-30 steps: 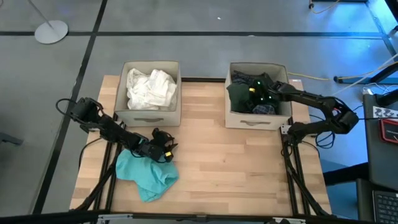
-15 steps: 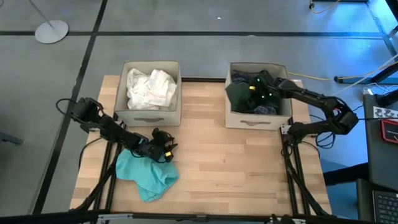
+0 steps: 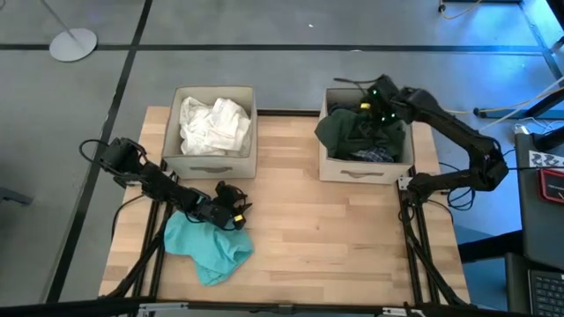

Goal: Sort clothes
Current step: Put the green jacket into the right brown bin

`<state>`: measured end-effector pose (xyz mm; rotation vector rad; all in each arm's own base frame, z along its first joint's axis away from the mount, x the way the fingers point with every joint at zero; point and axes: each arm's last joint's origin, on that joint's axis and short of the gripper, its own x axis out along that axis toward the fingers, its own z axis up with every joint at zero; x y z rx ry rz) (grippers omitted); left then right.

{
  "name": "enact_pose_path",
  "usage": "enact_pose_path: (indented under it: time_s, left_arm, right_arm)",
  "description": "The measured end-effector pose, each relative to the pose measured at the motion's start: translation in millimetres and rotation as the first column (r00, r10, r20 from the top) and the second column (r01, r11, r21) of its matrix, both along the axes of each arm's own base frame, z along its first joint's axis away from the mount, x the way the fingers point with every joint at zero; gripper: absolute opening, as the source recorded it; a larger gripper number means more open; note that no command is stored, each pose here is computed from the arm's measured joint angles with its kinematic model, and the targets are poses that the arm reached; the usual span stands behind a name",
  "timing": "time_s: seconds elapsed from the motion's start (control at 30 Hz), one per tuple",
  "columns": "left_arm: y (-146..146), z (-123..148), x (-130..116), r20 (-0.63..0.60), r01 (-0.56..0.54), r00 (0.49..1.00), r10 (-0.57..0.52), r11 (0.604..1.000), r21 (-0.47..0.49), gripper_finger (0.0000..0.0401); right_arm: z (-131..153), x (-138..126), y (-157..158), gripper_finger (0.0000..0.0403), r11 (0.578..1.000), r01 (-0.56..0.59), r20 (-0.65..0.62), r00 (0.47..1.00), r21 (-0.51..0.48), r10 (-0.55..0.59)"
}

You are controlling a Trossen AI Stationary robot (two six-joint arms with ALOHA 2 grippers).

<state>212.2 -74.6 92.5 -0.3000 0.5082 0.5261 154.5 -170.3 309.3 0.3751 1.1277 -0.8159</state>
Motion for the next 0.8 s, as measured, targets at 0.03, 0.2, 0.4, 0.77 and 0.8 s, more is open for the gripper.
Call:
enact_pose_path:
  time_s: [0.03,0.2,0.4,0.77,0.8]
  left_arm:
    - [0,0,0,-0.001,0.001,1.0,-0.001,1.0,0.001,0.0166]
    - [0,0,0,-0.001,0.0,1.0,0.0,1.0,0.005,0.0166]
    - [0,0,0,-0.001,-0.001,1.0,0.001,1.0,0.009,0.0166]
    - [1,-1,-1,-0.016,-0.005,1.0,0.005,1.0,0.012,0.0166]
    - [1,-1,-1,-0.02,-0.005,1.0,0.005,1.0,0.014,0.0166]
  right_arm:
    - [10,-1,1,0.0196,1.0,0.006,-0.007,1.0,-0.014,-0.006]
    - [58,-8,7,0.0201,0.998,0.012,0.033,0.999,-0.067,-0.01]
    - [75,3,5,0.0194,0.99,-0.118,0.262,0.956,-0.077,0.134]
    - [-38,26,-11,0.0193,0.975,-0.219,0.401,0.89,-0.036,0.215]
    - [-51,25,-10,0.0193,0.976,-0.215,0.392,0.897,-0.012,0.203]
